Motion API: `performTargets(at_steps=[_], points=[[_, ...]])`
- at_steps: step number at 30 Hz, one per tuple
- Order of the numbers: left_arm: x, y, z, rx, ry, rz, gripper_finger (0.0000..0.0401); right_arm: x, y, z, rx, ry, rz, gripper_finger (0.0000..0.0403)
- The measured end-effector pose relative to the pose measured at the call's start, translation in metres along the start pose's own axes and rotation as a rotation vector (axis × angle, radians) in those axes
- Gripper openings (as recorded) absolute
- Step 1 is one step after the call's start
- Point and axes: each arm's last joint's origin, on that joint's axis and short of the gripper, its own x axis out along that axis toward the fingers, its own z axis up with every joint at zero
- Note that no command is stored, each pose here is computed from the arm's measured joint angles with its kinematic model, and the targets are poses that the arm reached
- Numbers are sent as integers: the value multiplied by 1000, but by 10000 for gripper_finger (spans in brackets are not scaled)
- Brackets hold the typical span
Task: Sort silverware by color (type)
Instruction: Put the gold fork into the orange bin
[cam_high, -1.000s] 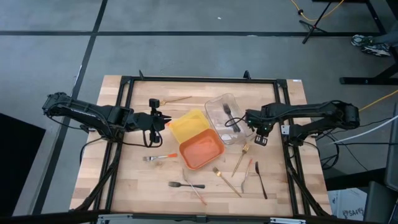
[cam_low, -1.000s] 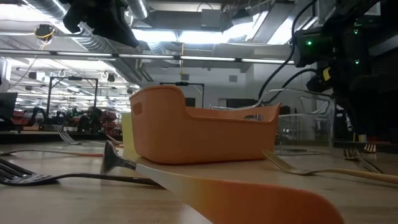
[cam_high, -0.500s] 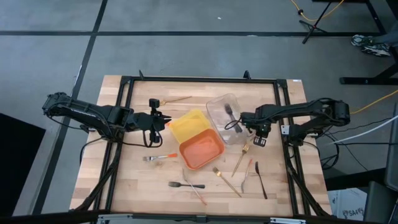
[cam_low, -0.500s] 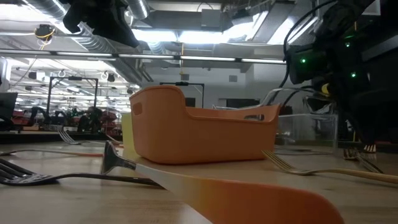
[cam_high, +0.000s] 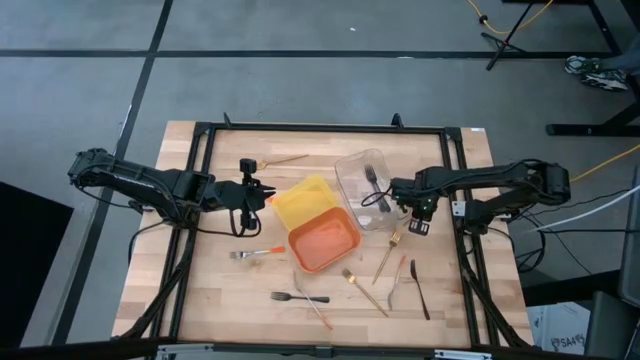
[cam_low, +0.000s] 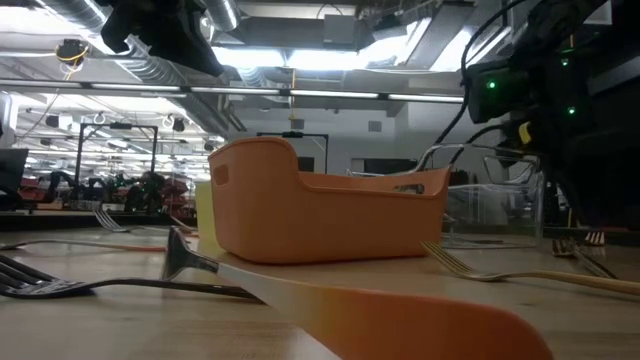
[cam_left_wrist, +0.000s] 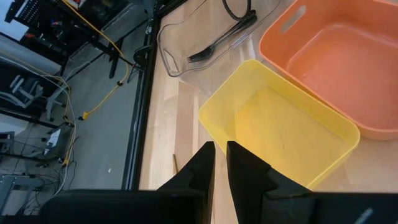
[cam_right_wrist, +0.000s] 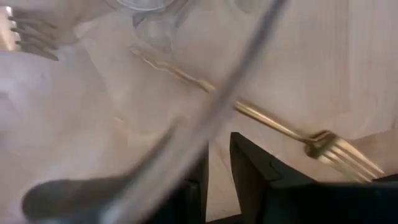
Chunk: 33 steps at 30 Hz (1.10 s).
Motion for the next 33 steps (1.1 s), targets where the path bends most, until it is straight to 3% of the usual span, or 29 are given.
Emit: performTargets(at_steps=[15, 24, 33], points=[[0, 0, 0, -1, 0, 0, 36, -6, -58, -11, 326, 40, 66, 58], [0, 0, 0, -1, 0, 0, 36, -6, -67, -13, 680, 58, 129, 58], [0, 0, 0, -1, 0, 0, 36, -6, -69, -10, 996, 35, 93, 58]])
